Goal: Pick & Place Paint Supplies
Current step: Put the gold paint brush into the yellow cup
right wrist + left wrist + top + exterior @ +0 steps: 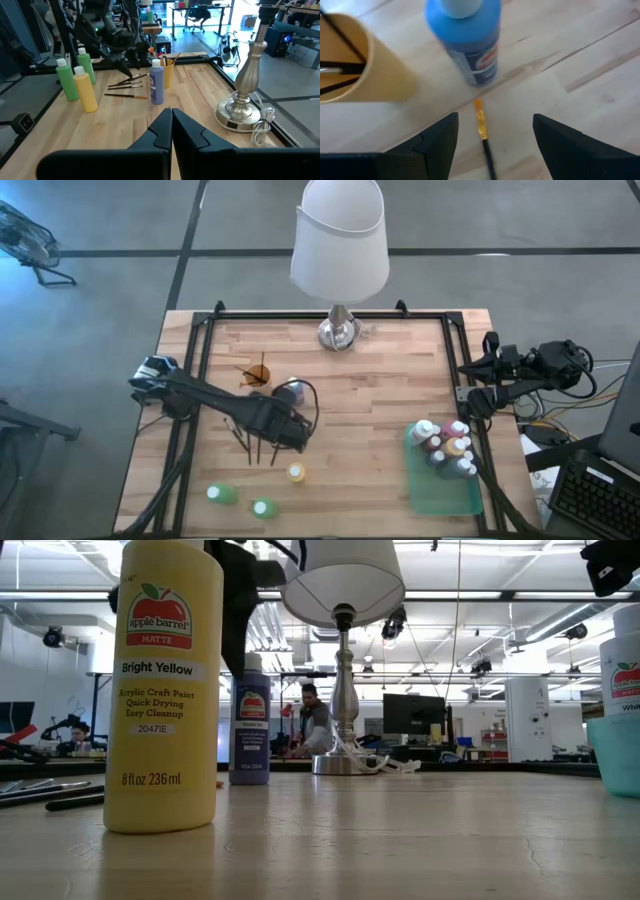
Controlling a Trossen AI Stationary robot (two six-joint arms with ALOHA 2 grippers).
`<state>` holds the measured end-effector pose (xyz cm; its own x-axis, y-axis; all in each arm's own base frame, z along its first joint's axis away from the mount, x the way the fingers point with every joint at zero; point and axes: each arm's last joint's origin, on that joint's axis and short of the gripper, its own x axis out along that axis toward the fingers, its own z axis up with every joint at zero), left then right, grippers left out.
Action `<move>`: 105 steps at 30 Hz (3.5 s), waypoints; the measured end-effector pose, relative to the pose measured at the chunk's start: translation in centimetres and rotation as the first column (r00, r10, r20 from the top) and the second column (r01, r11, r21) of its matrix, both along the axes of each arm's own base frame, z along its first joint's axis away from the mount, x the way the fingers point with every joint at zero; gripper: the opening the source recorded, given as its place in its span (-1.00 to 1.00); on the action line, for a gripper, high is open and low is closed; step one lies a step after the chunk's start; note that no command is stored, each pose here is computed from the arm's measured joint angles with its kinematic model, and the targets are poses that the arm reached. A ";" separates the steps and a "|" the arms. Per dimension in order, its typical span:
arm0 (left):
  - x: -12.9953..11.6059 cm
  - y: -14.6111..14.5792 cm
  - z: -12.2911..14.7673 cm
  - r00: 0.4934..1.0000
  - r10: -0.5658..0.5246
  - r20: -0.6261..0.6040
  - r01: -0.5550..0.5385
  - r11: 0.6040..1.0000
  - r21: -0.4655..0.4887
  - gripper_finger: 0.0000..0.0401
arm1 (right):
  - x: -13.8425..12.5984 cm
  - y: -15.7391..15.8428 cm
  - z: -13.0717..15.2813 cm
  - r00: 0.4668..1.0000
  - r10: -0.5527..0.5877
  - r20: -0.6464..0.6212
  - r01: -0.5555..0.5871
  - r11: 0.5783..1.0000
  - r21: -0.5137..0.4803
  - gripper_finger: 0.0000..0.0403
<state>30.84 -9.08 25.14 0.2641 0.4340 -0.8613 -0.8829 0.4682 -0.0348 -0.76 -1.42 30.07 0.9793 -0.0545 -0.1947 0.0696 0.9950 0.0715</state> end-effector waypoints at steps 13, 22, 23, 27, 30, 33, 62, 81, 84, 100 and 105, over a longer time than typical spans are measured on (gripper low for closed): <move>-0.3 0.1 -3.5 0.999 0.027 0.036 -0.026 1.000 -0.014 0.21 | 0.0 0.0 0.0 1.000 0.000 0.000 0.000 1.000 0.000 -0.96; -0.2 0.2 -4.0 0.999 0.007 0.036 -0.007 1.000 -0.011 0.19 | 0.0 0.0 0.0 1.000 0.000 0.000 0.000 1.000 0.000 -0.96; -0.3 0.2 -4.1 0.999 0.007 0.034 -0.007 1.000 -0.010 0.19 | 0.0 0.0 0.0 1.000 0.000 0.000 0.000 1.000 0.000 -0.96; -0.4 0.2 -4.9 0.999 0.014 0.042 -0.013 1.000 -0.019 0.19 | 0.0 0.0 0.0 1.000 0.000 0.000 0.000 1.000 0.000 -0.96; -0.6 0.3 -5.9 0.998 0.017 0.059 -0.015 0.999 -0.030 0.19 | 0.0 0.0 0.0 1.000 0.000 0.001 0.000 1.000 0.000 -0.96; -0.9 0.4 -6.8 0.998 0.028 0.062 -0.026 0.999 -0.038 0.19 | 0.0 0.0 0.0 1.000 0.000 0.001 0.000 1.000 0.000 -0.96; 0.5 1.9 -11.9 0.999 0.041 0.027 -0.041 0.999 -0.022 0.19 | 0.0 0.0 0.0 1.000 0.000 0.000 0.000 1.000 0.000 -0.96; 0.5 2.9 -11.6 0.996 0.090 0.006 -0.090 0.996 -0.011 0.10 | 0.0 0.0 0.0 1.000 0.000 0.001 0.000 1.000 0.000 -0.96; 0.4 3.1 -11.7 0.996 0.095 0.003 -0.095 0.996 -0.007 0.03 | 0.0 0.0 0.0 1.000 0.000 0.001 0.000 1.000 0.000 -0.96; 0.1 3.1 -12.0 0.993 0.121 -0.012 -0.121 0.992 -0.038 -0.27 | 0.0 0.0 0.0 1.000 0.000 0.001 0.000 1.000 0.000 -0.96; 0.0 3.1 -11.8 0.993 0.118 -0.017 -0.118 0.991 -0.070 -0.34 | 0.0 0.0 0.0 1.000 0.000 0.001 0.000 1.000 0.000 -0.96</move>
